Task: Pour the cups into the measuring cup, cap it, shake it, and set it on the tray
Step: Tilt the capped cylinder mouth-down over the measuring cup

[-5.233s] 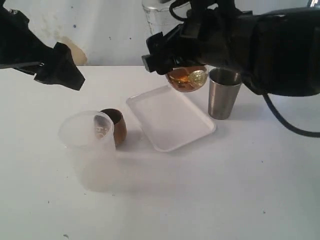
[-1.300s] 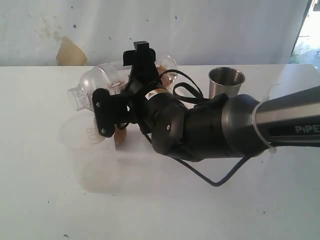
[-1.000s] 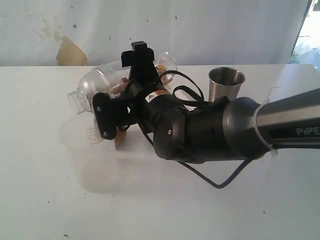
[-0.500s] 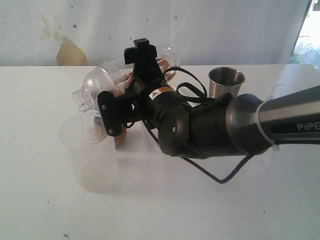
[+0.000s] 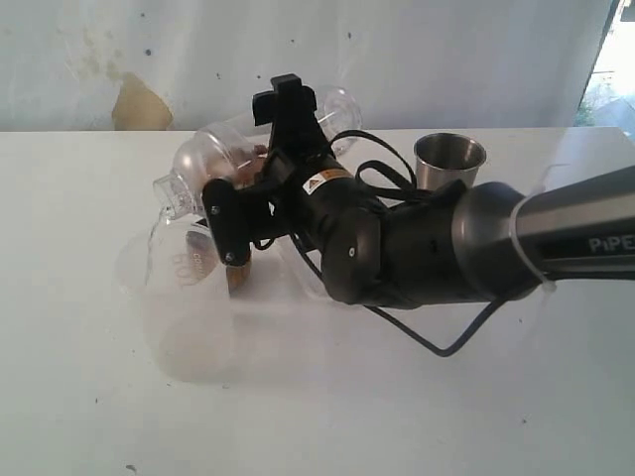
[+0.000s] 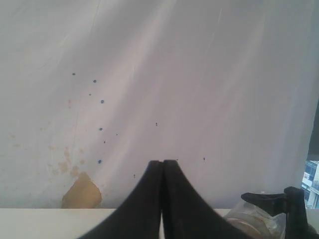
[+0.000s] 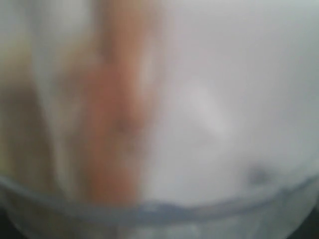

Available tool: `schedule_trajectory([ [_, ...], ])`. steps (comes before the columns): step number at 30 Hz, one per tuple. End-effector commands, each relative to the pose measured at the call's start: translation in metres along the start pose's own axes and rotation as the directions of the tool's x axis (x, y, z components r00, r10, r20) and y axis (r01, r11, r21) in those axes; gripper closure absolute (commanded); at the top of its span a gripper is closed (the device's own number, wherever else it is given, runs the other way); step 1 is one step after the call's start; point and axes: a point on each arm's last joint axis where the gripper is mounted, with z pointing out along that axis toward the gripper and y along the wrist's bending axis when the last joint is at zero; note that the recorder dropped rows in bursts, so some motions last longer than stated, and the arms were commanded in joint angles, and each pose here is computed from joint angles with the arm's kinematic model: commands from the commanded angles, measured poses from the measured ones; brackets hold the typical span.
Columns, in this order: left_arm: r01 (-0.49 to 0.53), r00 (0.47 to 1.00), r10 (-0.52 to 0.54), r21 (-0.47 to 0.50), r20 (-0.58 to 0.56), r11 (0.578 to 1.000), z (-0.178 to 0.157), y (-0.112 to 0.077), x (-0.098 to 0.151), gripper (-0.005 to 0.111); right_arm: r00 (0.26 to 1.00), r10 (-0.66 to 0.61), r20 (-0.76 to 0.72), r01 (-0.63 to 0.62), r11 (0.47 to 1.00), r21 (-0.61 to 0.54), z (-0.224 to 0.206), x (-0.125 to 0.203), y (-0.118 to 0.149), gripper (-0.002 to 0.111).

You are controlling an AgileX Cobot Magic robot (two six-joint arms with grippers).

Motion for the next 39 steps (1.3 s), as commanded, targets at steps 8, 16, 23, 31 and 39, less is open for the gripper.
schedule_trajectory([
  [8, 0.004, 1.000, -0.004, -0.001, 0.008, 1.000, -0.001, 0.000, 0.000, 0.107, 0.995, -0.097, 0.014, 0.095, 0.989, 0.113, -0.001, 0.002, -0.015, 0.108],
  [16, 0.004, 1.000, -0.004, -0.001, 0.003, 1.000, -0.001, 0.000, 0.001, 0.107, 0.995, -0.101, -0.003, 0.100, 0.984, 0.146, -0.001, 0.004, -0.019, 0.108],
  [23, 0.004, 1.000, -0.004, -0.001, 0.003, 1.000, -0.001, 0.000, 0.001, 0.107, 0.995, -0.100, -0.024, 0.102, 0.985, 0.138, 0.002, 0.013, -0.018, 0.108],
  [31, 0.004, 1.000, -0.004, -0.001, 0.003, 1.000, -0.001, 0.000, 0.001, 0.107, 0.991, -0.136, -0.003, 0.135, 0.979, 0.155, 0.002, 0.011, -0.020, 0.108],
  [39, 0.004, 1.000, -0.004, -0.001, 0.003, 1.000, -0.001, 0.000, 0.001, 0.107, 0.991, -0.134, -0.026, 0.136, 0.978, 0.156, 0.005, 0.020, -0.020, 0.108],
])
